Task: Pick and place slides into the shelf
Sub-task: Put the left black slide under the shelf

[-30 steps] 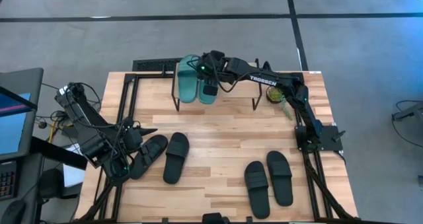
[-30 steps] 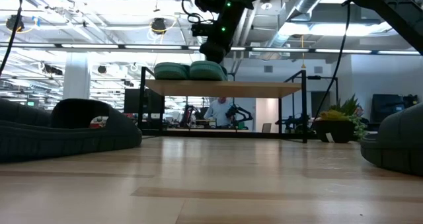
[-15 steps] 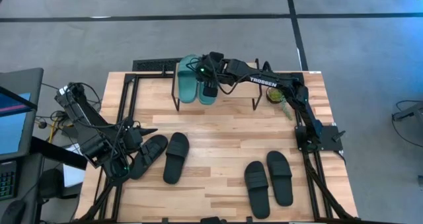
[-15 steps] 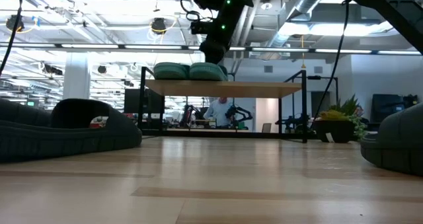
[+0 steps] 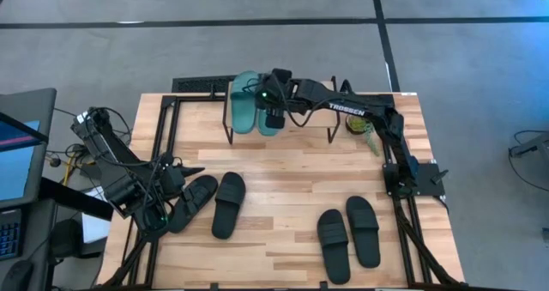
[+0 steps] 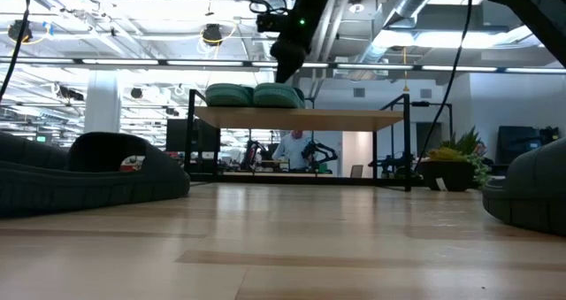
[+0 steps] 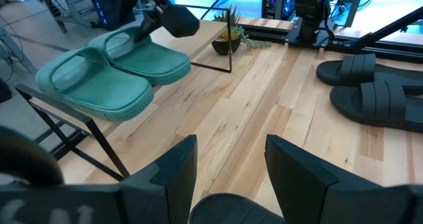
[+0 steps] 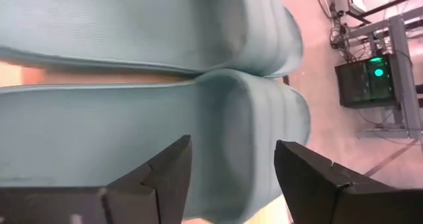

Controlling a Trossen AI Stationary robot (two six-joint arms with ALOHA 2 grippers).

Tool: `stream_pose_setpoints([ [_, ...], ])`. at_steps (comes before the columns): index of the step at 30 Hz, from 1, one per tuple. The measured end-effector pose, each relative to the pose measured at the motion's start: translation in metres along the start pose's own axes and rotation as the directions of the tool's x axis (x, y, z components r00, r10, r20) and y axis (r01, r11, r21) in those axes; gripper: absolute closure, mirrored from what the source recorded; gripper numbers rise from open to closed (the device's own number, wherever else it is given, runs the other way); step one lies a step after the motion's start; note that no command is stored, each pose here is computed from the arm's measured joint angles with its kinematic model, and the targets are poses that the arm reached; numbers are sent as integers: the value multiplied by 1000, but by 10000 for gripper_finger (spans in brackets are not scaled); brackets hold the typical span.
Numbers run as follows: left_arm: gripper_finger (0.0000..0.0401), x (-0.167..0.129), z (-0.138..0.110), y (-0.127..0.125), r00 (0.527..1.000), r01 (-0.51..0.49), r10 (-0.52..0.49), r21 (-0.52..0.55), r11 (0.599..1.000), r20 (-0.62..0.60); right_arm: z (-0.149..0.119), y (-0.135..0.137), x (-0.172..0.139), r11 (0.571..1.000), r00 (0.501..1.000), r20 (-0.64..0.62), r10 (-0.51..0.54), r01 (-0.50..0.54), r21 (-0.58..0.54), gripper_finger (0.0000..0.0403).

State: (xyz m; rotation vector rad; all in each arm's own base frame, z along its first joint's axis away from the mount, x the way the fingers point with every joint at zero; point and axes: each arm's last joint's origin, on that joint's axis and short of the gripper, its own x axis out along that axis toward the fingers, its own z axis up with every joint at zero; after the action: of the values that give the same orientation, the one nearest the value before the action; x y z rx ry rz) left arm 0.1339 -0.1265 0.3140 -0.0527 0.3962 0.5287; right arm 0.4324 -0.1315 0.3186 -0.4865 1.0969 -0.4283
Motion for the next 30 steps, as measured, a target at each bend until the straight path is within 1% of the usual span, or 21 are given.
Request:
stream_pose_setpoints([
  [4,234,0,0,-1,1000,5,-5,-9,1000,0,4,12,-6,999,1000,-1,11,-11,-31,209],
  [6,234,0,0,-1,1000,8,-8,-11,1000,-6,6,18,-11,999,1000,-8,0,0,-48,210],
  [9,234,0,0,-1,1000,16,-17,-13,1000,-26,9,23,-24,998,1000,2,-29,29,-63,211],
  [12,234,0,-1,-1,999,20,-20,-13,1000,-35,8,24,-44,996,999,5,-51,51,-68,211],
  [14,234,0,-1,-1,999,20,-20,-12,1000,-36,8,23,-59,998,998,32,-59,60,-33,211],
  [20,234,1,-2,-4,998,22,-22,9,1000,-52,-3,26,-108,997,997,41,-71,69,42,220],
  [25,234,1,-5,-6,993,50,-41,77,996,-115,-15,39,-148,996,999,41,-31,28,81,228],
  [30,234,1,-6,-6,991,59,-45,109,992,-127,-25,56,-182,993,999,54,10,-16,117,233],
])
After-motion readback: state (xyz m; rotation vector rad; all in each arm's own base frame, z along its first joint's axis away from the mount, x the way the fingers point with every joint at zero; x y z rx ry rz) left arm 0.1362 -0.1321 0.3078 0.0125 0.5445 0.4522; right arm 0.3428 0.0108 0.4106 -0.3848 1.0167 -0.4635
